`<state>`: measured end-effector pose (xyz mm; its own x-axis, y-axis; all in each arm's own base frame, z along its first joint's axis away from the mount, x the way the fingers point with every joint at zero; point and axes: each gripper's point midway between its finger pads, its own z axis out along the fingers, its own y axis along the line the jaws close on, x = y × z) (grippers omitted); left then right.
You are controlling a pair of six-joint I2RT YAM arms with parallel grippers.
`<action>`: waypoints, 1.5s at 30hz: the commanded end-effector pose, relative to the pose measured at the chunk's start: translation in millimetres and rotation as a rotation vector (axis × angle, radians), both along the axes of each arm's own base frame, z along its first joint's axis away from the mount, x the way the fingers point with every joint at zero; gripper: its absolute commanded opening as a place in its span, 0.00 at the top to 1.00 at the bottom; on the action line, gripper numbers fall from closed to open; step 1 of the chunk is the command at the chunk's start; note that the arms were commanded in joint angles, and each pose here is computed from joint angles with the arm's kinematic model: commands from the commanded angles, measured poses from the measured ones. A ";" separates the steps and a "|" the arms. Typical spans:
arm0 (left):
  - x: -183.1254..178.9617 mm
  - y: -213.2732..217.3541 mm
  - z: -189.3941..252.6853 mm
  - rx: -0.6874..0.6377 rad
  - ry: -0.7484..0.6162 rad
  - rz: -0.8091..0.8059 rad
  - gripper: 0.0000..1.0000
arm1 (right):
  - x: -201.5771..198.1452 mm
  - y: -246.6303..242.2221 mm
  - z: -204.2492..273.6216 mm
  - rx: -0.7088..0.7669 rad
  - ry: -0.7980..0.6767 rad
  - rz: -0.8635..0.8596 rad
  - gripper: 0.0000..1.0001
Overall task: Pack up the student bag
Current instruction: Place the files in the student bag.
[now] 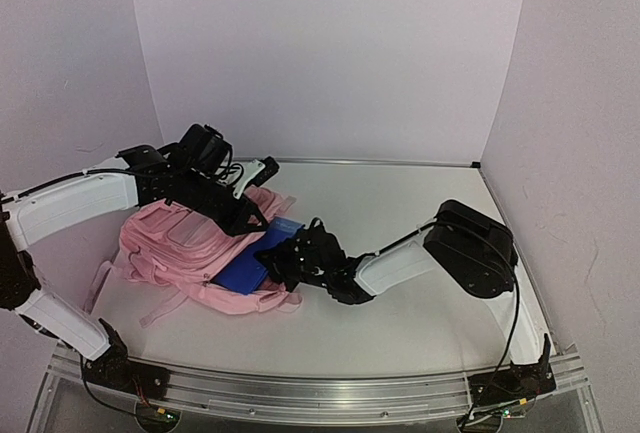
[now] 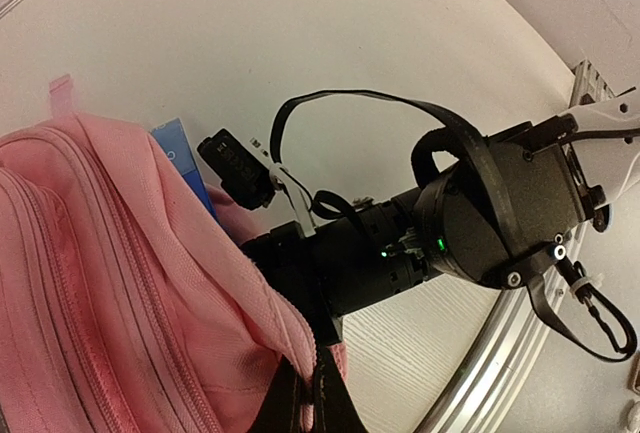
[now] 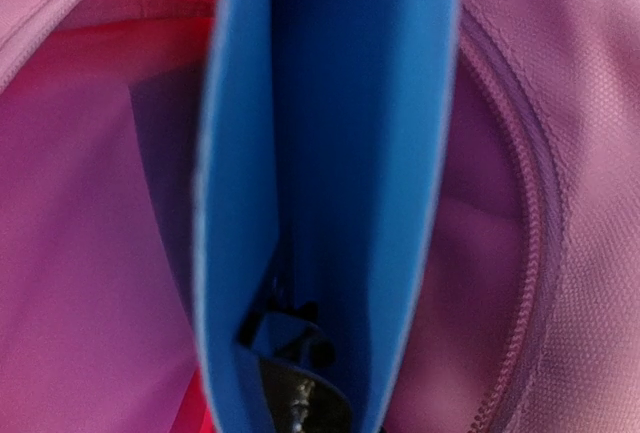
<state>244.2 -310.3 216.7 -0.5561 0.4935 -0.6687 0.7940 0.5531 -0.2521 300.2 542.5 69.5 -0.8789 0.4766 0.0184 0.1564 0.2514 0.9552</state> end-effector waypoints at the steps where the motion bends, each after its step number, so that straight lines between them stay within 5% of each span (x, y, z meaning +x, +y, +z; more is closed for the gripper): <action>1: -38.6 -65.3 135.5 -0.455 -0.140 -0.331 1.00 | 1.0 26.1 10.3 0.012 -0.075 0.020 1.00; 15: -56.1 -66.6 112.1 -0.425 0.006 -0.402 1.00 | 45.0 25.9 3.6 -0.184 -0.232 -0.019 1.00; 25: -57.3 -59.3 137.2 -0.496 -0.041 -0.375 1.00 | 37.5 10.1 -34.3 -0.324 -0.229 0.016 1.00; 30: -19.9 -49.5 124.5 -0.406 -0.116 -0.167 1.00 | 17.0 19.6 -22.3 -0.286 -0.231 0.142 0.97; 33: 6.1 -34.3 110.6 -0.360 -0.124 -0.044 1.00 | 1.8 12.2 -7.6 -0.290 -0.250 0.173 0.91; 36: 22.8 -18.3 104.3 -0.340 -0.133 0.033 1.00 | -2.5 -8.4 18.0 -0.325 -0.307 0.146 0.75; 39: 26.0 -9.6 103.5 -0.326 -0.139 0.047 1.00 | -6.3 -24.2 32.9 -0.385 -0.344 0.150 0.54; 45: 14.1 -9.8 97.0 -0.330 -0.117 -0.009 1.00 | -19.3 -50.8 41.8 -0.446 -0.348 0.170 0.34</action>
<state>266.6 -299.6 232.7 -0.6410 0.3643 -0.6756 0.7104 0.6149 -0.3425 294.4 508.0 90.1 -0.8764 0.2661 -0.4014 -0.1738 0.6025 0.7790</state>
